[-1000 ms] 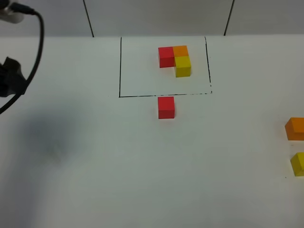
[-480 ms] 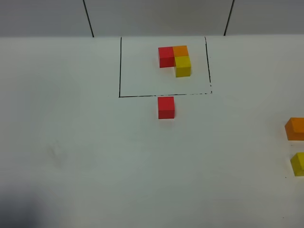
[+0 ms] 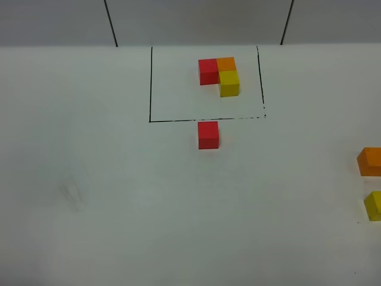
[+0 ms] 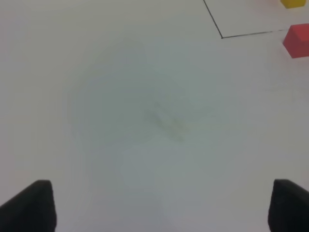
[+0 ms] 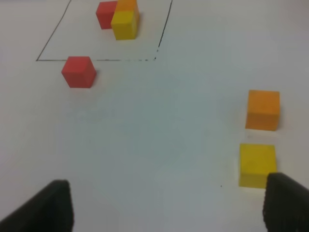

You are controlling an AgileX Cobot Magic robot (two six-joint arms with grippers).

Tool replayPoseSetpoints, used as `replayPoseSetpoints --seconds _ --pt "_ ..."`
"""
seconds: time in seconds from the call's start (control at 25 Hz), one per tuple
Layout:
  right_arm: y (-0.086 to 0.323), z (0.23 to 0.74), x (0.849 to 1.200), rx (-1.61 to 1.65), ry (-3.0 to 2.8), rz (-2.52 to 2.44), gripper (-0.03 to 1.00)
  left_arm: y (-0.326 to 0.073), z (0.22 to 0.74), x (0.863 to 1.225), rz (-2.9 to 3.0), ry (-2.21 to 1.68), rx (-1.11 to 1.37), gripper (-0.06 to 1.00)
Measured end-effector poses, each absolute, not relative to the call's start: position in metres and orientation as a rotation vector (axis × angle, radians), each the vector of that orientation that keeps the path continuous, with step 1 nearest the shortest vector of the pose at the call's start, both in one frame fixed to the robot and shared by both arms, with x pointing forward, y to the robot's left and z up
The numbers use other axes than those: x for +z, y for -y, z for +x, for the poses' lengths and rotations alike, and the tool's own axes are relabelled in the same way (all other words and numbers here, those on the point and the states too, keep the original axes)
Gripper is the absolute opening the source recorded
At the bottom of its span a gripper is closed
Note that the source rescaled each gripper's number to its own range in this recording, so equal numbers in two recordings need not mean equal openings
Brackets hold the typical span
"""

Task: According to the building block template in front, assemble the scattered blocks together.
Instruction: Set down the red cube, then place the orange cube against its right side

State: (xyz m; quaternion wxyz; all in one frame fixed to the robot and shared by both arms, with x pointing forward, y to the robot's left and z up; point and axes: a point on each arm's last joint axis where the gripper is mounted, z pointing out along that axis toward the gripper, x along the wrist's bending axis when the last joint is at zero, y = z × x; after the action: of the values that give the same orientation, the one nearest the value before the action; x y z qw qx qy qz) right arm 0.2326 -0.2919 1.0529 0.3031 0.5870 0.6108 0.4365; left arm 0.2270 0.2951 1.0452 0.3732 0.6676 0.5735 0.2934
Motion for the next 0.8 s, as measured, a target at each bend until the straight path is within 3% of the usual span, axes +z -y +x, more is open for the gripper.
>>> replayPoseSetpoints --seconds 0.36,0.68,0.8 --pt "0.2919 0.2326 1.0529 1.157 -1.619 1.556 0.72 -0.2956 0.2267 1.0448 1.701 -1.470 0.759 0.83" --pt "0.2922 0.2327 1.0528 1.156 -1.614 1.563 0.72 -0.2958 0.2264 1.0448 1.700 -1.470 0.762 0.61" --pt "0.2922 0.2325 1.0524 1.153 -1.614 1.599 0.76 -0.2958 0.2264 1.0448 1.700 -1.470 0.762 0.52"
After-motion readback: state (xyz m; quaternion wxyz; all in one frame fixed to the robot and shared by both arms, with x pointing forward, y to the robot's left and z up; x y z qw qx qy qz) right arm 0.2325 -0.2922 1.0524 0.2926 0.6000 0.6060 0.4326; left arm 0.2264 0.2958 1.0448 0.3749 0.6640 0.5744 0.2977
